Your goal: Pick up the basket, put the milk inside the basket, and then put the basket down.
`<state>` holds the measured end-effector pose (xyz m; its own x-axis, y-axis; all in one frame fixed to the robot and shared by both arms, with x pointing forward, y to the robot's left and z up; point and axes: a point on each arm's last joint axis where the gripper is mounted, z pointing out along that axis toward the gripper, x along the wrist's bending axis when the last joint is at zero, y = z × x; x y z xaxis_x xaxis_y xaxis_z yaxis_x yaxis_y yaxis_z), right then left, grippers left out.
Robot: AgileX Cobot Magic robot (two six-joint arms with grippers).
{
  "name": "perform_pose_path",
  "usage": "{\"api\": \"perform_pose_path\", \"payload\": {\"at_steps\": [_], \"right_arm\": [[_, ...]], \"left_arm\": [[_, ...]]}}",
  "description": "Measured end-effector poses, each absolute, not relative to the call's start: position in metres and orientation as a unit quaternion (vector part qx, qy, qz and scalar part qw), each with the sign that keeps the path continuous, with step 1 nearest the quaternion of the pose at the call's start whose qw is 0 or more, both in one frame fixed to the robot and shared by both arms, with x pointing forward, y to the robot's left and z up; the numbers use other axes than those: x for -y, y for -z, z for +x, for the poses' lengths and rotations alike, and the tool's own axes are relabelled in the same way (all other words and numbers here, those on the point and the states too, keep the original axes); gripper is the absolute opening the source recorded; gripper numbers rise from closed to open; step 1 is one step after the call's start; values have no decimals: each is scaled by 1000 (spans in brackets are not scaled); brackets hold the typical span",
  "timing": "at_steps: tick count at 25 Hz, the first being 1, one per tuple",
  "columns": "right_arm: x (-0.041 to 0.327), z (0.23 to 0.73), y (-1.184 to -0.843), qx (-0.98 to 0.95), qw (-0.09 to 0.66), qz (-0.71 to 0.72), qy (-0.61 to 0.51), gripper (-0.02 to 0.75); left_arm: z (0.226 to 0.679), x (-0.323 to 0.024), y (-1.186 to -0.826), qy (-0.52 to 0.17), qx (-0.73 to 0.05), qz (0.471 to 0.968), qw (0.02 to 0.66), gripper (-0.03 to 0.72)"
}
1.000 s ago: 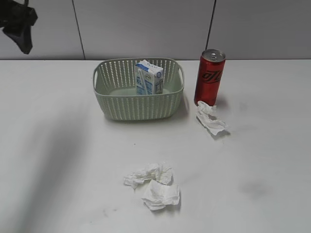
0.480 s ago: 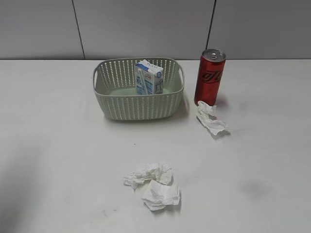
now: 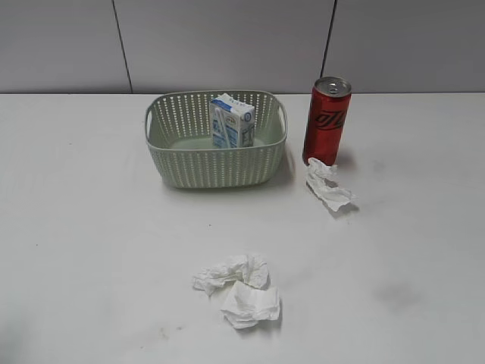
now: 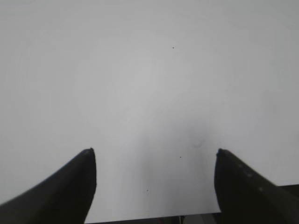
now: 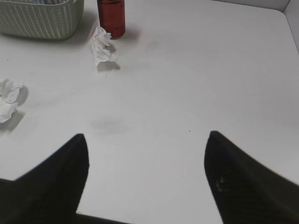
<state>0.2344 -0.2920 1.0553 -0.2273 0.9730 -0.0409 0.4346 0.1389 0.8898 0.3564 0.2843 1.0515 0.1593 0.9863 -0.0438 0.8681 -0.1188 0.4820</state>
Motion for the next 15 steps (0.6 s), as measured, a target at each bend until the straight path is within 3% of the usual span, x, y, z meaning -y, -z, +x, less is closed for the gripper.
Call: {"api": "perform_pose_path", "payload": {"at_steps": [5,15], "right_arm": [[292,234,-1055,-674,338,522,-399,585],[292,234,-1055,-674,338,522,-399,585]], "left_arm": [[328,-287,-1040,-167,-626,728,227,594],[280,-291,-1053,-255,-591,697,316,593]]}}
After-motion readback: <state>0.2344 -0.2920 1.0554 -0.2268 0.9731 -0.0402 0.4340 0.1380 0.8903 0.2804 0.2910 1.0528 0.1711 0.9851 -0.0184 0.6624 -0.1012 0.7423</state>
